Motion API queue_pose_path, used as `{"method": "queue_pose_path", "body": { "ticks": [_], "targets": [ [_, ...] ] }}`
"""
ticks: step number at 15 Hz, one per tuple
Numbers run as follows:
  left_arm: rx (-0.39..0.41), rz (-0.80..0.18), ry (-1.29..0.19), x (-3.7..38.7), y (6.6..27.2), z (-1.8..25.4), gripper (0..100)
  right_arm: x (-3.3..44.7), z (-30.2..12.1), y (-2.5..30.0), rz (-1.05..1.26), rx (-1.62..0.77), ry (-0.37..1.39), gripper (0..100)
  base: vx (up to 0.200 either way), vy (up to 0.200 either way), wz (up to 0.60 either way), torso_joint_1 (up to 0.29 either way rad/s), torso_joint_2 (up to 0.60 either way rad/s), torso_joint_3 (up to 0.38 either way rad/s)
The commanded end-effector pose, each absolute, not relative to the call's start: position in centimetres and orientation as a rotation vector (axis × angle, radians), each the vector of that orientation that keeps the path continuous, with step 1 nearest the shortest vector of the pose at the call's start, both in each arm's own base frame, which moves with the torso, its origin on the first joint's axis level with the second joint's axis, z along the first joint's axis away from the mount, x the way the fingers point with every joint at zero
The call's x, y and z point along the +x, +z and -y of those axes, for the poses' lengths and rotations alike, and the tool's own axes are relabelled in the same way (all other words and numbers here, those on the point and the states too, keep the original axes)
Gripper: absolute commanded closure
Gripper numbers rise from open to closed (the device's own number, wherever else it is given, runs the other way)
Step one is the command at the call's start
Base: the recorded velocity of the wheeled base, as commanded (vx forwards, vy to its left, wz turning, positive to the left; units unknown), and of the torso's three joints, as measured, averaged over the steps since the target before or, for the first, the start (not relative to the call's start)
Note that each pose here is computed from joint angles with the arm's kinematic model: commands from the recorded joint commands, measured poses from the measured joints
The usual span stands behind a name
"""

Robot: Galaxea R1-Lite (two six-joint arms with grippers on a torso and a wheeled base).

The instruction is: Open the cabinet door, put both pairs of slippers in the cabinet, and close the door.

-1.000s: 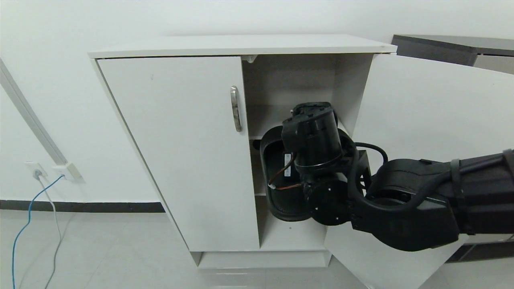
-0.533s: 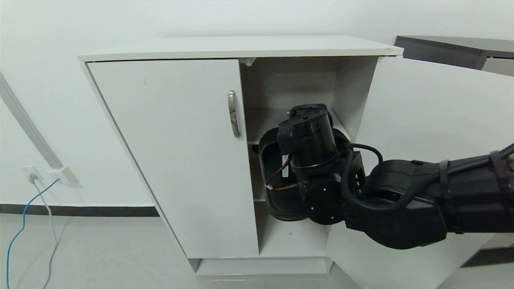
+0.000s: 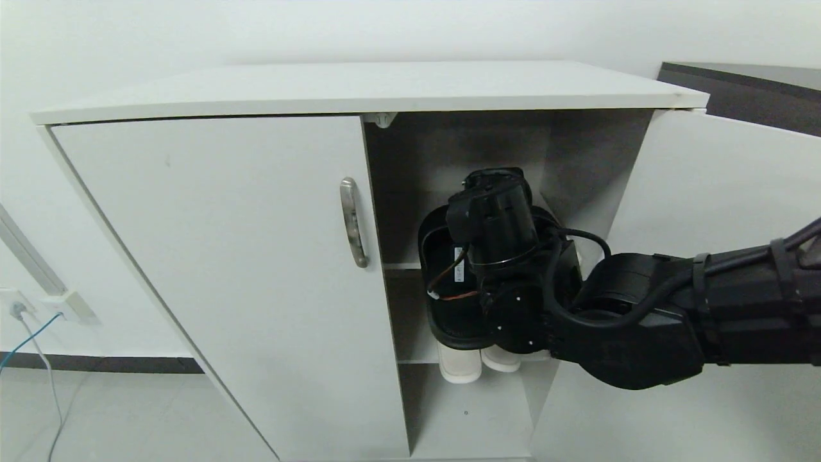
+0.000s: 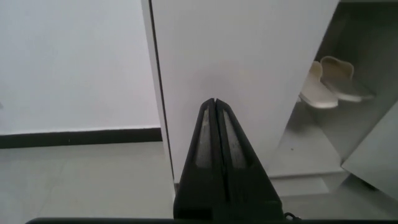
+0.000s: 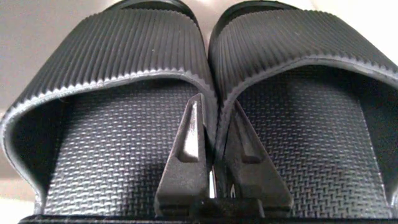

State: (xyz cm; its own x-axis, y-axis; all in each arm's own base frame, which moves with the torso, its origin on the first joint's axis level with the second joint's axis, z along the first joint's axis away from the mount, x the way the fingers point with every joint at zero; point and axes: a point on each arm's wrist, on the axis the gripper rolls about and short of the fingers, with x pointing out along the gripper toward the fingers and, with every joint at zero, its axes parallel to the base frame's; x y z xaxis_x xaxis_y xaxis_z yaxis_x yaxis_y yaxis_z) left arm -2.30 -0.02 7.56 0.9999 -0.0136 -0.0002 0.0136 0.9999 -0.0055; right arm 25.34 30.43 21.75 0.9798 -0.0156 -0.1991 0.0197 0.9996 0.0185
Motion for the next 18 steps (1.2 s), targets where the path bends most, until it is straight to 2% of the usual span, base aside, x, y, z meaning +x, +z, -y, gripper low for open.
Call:
{"method": "queue_pose_path", "body": {
  "ticks": [1, 4, 11, 18],
  "targets": [
    [-0.006, -0.002, -0.014, -2.3, 7.6, 0.0, 100, 26.2, -30.5, 21.5, -0.205, 0.023, -0.017, 100, 0.000, 0.000, 0.00, 0.000, 0.00, 0.000],
    [-0.006, -0.002, -0.014, -2.3, 7.6, 0.0, 100, 28.1, -30.0, 22.1, -0.223, 0.021, 0.042, 100, 0.000, 0.000, 0.00, 0.000, 0.00, 0.000],
    [-0.008, -0.002, -0.012, -2.3, 7.6, 0.0, 100, 33.7, -30.6, 22.8, -0.229, 0.034, -0.020, 100, 0.000, 0.000, 0.00, 0.000, 0.00, 0.000],
    [-0.009, -0.002, -0.011, -2.3, 7.6, 0.0, 100, 36.3, -30.9, 21.9, -0.224, 0.039, -0.051, 100, 0.000, 0.000, 0.00, 0.000, 0.00, 0.000]
  ]
}}
